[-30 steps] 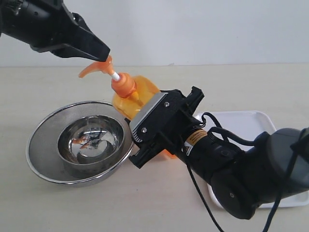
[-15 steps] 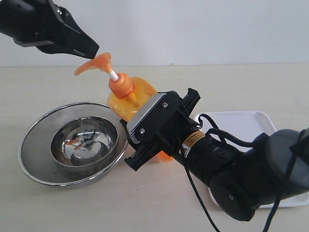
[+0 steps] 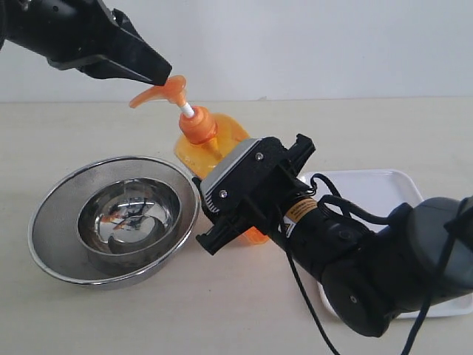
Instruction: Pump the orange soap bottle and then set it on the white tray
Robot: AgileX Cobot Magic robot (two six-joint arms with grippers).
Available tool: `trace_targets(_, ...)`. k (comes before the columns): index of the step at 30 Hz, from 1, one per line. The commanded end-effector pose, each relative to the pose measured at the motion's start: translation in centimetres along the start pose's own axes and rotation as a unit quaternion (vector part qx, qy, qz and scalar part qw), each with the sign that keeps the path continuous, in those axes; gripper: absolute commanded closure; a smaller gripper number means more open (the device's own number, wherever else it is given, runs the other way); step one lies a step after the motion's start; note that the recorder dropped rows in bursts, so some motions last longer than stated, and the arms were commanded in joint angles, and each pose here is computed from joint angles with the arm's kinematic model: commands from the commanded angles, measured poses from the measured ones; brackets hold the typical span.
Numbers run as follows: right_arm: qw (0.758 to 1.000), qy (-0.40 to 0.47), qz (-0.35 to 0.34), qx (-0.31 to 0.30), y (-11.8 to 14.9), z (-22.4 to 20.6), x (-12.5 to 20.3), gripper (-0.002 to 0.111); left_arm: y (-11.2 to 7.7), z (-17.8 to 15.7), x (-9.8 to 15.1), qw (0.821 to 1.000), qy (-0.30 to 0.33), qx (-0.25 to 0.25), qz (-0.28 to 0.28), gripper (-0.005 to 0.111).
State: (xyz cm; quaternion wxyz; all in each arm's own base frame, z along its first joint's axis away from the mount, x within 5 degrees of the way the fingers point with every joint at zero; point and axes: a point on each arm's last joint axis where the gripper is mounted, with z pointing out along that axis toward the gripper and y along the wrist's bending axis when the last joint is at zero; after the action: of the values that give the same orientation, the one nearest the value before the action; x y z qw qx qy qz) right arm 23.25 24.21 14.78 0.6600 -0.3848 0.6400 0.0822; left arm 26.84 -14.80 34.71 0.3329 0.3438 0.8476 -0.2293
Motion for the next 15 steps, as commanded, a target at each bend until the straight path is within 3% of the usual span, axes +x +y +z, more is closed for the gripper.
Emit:
trace_targets(1,1.0,-0.02,-0.012,-0.015,0.2,-0.01,-0.66,0.109,0.28,1.57,1.28,0.999,0.048,0.017,-0.002,0.102)
trace_targets(15,1.0,-0.022,-0.014,-0.017,0.24,-0.01,-0.69,0.109,0.28,2.01,2.16,0.998,0.065,0.021,-0.013,0.102)
